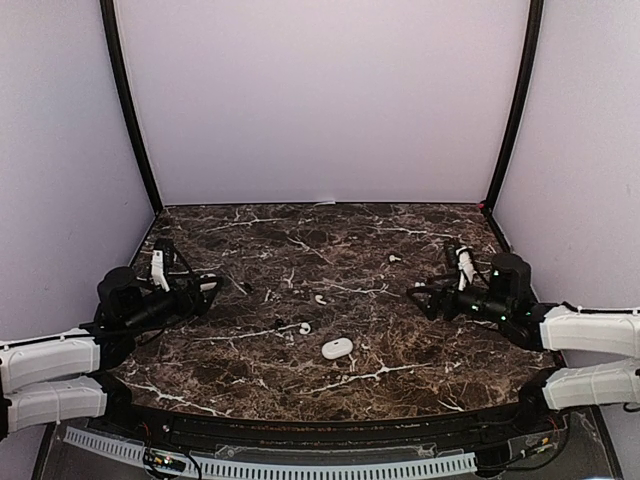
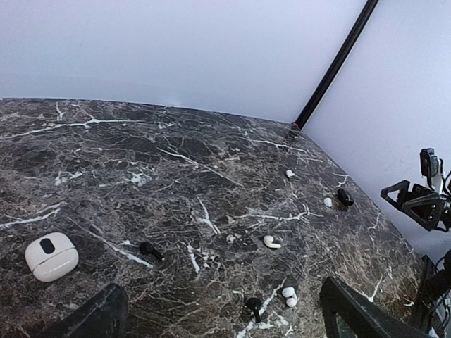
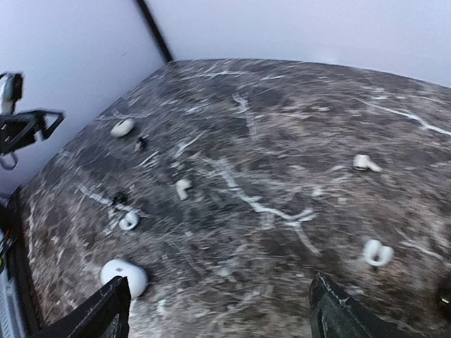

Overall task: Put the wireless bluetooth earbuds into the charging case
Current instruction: Pick up the charging case from the center of the board.

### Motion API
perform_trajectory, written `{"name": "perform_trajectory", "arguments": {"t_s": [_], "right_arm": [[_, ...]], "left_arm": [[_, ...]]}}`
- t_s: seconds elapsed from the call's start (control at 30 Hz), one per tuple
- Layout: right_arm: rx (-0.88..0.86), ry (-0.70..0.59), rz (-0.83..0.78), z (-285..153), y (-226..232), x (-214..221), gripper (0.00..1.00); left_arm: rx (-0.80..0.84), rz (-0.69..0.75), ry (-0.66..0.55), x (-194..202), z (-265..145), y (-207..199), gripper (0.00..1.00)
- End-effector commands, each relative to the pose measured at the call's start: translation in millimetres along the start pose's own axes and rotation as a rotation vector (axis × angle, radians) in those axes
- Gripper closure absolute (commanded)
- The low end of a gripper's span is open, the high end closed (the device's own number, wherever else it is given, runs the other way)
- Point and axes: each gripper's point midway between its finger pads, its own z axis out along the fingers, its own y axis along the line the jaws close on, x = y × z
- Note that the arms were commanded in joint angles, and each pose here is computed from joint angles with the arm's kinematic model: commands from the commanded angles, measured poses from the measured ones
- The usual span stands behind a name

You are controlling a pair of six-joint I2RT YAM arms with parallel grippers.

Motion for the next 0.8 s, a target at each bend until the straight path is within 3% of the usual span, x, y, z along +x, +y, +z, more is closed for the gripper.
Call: {"name": "perform_trajectory", "arguments": {"t_s": [0.0,0.17,0.5,0.77], "right_arm": [[-0.262,0.093,-0.197,19.7,72.0,9.3,0.13],[-0.328,0.199,-0.288,37.4,102.4,34.3,0.16],[-0.286,0.387,-0.452,67.6,115.7,79.9,0.16],[-0.321,0.460,-0.531,89.2,125.4,94.5,0.19]], "left_arm": [[0.104,0.024,0.017,5.2,-0.4,-16.8,0.03],[0.176,-0.008,0.028,14.8,-0.5,-25.2,0.05],[0.222,0.002,0.052,17.1,2.1,-32.7,0.07],[0.234,0.018,0.053,18.1,1.0,-34.5,0.08]]}}
